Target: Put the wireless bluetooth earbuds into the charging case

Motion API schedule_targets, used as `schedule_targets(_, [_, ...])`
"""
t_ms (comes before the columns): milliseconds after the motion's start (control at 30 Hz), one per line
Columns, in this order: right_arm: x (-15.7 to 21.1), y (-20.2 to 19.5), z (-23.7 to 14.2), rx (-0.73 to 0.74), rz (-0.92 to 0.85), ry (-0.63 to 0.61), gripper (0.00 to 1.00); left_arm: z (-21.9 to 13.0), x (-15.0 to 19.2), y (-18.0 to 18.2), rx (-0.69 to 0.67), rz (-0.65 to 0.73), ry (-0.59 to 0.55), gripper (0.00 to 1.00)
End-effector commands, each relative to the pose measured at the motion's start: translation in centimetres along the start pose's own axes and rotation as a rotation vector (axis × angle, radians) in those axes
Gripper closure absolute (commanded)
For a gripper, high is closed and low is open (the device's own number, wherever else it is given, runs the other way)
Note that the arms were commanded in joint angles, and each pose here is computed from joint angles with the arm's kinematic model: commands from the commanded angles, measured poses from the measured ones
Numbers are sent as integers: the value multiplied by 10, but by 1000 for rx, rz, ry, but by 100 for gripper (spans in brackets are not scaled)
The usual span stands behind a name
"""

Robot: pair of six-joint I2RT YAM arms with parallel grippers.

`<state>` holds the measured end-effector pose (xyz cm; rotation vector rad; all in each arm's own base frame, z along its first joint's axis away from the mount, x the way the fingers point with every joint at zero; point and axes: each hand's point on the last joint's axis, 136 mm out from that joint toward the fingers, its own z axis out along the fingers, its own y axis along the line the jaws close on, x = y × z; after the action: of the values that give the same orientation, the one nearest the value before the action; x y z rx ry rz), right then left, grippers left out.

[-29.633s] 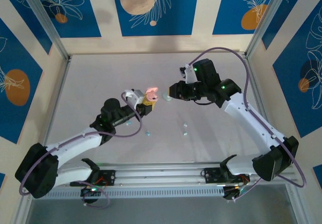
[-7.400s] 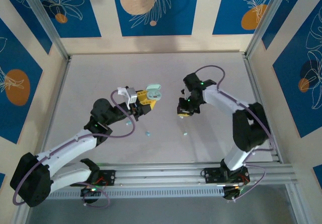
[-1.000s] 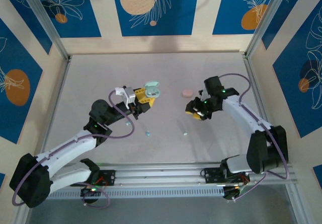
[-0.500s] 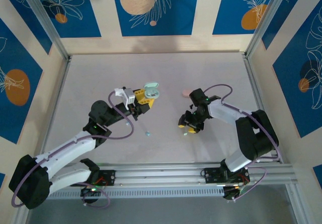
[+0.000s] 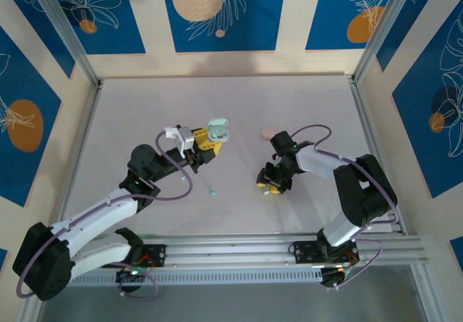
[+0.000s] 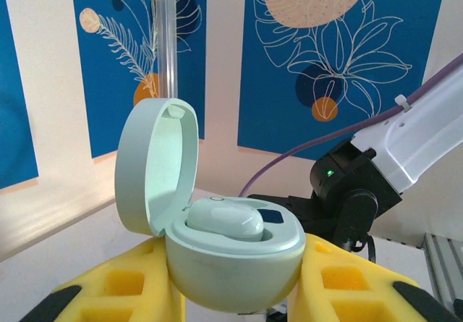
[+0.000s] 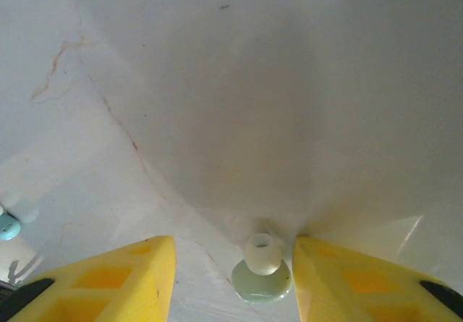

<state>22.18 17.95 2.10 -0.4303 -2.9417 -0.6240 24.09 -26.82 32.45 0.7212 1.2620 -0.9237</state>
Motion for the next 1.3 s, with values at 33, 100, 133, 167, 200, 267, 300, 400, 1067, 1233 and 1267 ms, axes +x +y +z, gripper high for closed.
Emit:
schedule_targets(33, [16,11,8,-21,-11,65,53,1,-7,-2,4,13,-29,73])
schedule_targets(100, [19,14,8,-18,-14,71,53,1,-8,-3,6,13,-29,73])
schedule_targets(133, [21,16,8,-21,-14,76,53,1,-8,-2,4,15,-29,73])
schedule_targets(167, [22,19,8,-24,-18,79,53,1,-8,-2,4,15,-28,73])
schedule_targets(200, [23,21,8,-27,-17,83,53,0,-8,-2,3,16,-28,73])
schedule_targets(267, [27,27,8,-42,-26,94,53,0,-8,-2,1,16,-29,73])
schedule_targets(300, [29,30,7,-47,-34,100,53,0,-9,-2,2,16,-30,73])
schedule_targets(400, [34,38,3,-54,-72,115,53,0,-9,-2,3,15,-29,73])
schedule_targets(1067, [-4,44,0,132,-368,43,56,-4,-11,-3,-9,25,-20,73])
schedule_targets(1233, [-5,40,9,160,-365,69,56,-4,-12,-3,-9,25,-21,73])
schedule_targets(1267, [-4,40,10,154,-363,74,55,-4,-12,-3,-8,23,-20,73])
